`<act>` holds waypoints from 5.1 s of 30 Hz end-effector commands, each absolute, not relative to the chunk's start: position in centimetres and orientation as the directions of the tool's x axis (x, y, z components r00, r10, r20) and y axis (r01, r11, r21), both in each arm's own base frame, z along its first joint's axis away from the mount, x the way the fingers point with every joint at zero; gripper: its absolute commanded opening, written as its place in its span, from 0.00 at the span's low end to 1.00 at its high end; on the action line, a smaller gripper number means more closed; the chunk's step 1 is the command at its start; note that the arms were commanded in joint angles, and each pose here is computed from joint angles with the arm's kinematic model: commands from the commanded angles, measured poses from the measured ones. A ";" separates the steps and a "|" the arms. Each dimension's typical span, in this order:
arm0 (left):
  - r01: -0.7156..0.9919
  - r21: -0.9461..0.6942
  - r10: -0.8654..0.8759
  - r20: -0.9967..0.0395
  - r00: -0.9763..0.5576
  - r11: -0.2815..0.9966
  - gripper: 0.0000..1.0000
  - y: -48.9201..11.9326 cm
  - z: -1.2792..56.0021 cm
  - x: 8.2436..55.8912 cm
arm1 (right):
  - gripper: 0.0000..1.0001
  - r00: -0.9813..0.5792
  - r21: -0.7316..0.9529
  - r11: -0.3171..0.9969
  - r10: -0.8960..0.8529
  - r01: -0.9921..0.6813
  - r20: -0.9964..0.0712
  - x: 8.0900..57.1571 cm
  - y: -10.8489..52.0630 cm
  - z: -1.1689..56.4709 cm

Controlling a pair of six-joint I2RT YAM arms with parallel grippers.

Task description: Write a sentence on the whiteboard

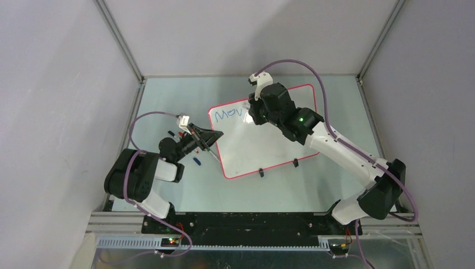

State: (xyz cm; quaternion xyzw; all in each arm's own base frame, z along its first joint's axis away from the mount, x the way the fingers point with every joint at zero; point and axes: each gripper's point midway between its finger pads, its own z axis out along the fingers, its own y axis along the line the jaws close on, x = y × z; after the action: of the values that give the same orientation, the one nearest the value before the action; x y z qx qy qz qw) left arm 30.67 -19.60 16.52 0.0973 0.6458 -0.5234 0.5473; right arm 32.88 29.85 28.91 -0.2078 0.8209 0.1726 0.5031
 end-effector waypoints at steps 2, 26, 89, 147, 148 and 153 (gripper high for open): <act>0.760 -0.484 -0.429 -0.853 -0.298 0.434 0.13 -20.0 18.1 30.8 | 0.00 -0.415 0.078 0.867 -0.155 -0.491 -0.896 33.1 29.3 28.7; 0.761 -0.483 -0.428 -0.853 -0.298 0.433 0.13 -20.0 18.1 30.8 | 0.00 -0.447 0.058 0.877 -0.186 -0.478 -0.875 34.3 29.7 26.4; 0.761 -0.484 -0.428 -0.853 -0.299 0.432 0.11 -20.1 18.1 30.9 | 0.00 -0.448 0.071 0.881 -0.168 -0.468 -0.878 35.5 30.2 27.6; 0.758 -0.484 -0.431 -0.853 -0.296 0.437 0.15 -20.0 18.1 30.8 | 0.00 -0.407 0.133 0.850 -0.101 -0.509 -0.908 31.5 27.8 29.8; 0.759 -0.483 -0.431 -0.853 -0.294 0.438 0.20 -19.9 18.1 30.8 | 0.00 -0.399 0.139 0.848 -0.091 -0.511 -0.913 31.4 27.8 30.1; 0.754 -0.485 -0.435 -0.852 -0.292 0.444 0.34 -19.9 18.1 30.8 | 0.00 -0.379 0.140 0.847 -0.077 -0.513 -0.922 30.5 27.1 30.0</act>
State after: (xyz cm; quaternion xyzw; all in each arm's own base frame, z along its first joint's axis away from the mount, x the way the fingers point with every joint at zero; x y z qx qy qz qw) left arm 30.73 -19.62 16.46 0.0996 0.6460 -0.5198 0.5501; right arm 30.89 26.85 27.80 -0.1928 0.8280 0.1802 0.4947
